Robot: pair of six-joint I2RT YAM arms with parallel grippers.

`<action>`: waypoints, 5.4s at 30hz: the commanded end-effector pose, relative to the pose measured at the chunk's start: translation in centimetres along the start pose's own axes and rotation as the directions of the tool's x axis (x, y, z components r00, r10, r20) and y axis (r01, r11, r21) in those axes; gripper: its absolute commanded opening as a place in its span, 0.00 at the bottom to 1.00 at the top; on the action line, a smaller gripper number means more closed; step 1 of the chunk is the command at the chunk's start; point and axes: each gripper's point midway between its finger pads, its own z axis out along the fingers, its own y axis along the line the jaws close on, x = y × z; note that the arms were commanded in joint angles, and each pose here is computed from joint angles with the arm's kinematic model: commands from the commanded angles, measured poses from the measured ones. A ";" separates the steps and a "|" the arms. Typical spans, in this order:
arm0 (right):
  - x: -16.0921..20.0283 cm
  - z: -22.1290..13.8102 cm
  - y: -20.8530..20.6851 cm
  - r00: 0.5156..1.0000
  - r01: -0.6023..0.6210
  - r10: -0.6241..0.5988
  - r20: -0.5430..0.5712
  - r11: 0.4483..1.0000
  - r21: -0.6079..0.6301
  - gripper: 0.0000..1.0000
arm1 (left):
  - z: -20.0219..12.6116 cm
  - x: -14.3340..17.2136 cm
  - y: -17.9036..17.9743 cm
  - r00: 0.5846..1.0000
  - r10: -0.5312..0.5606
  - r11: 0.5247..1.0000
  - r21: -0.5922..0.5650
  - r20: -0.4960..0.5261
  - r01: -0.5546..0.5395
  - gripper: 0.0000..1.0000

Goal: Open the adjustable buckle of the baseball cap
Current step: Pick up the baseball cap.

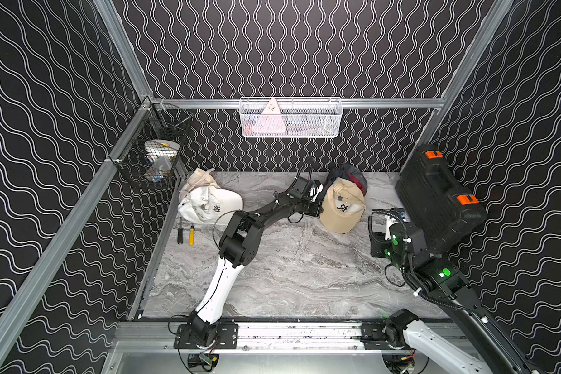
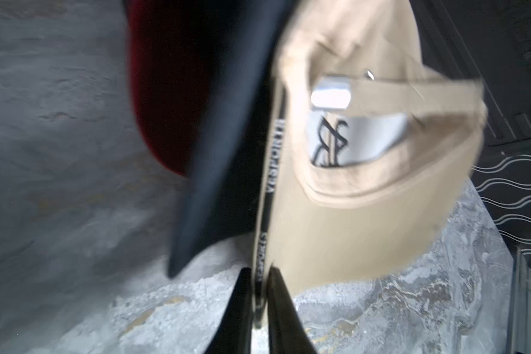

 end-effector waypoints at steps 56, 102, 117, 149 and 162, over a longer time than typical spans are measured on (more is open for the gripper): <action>-0.9 0.3 3.4 0.999 0.025 -0.020 0.028 0.978 -0.208 0.50 | -21.4 6.8 -7.8 0.984 0.167 0.985 -0.046 0.060 -0.165 0.00; -3.0 1.1 10.2 0.996 0.088 -0.072 0.051 0.871 -0.484 0.55 | -31.7 9.7 -14.5 0.961 0.252 0.966 0.027 0.116 -0.257 0.00; -4.2 0.2 11.8 0.995 0.072 -0.021 0.095 0.820 -0.568 0.48 | -32.1 10.3 -16.4 0.956 0.264 0.951 0.129 0.129 -0.280 0.00; -6.8 -1.7 13.2 0.989 0.063 0.039 0.145 0.766 -0.640 0.44 | -29.6 12.3 -16.9 0.960 0.273 0.948 0.152 0.062 -0.279 0.00; -6.5 -2.2 11.7 0.985 0.080 0.027 0.173 0.807 -0.586 0.36 | -29.7 12.5 -16.0 0.959 0.276 0.954 0.106 0.062 -0.281 0.00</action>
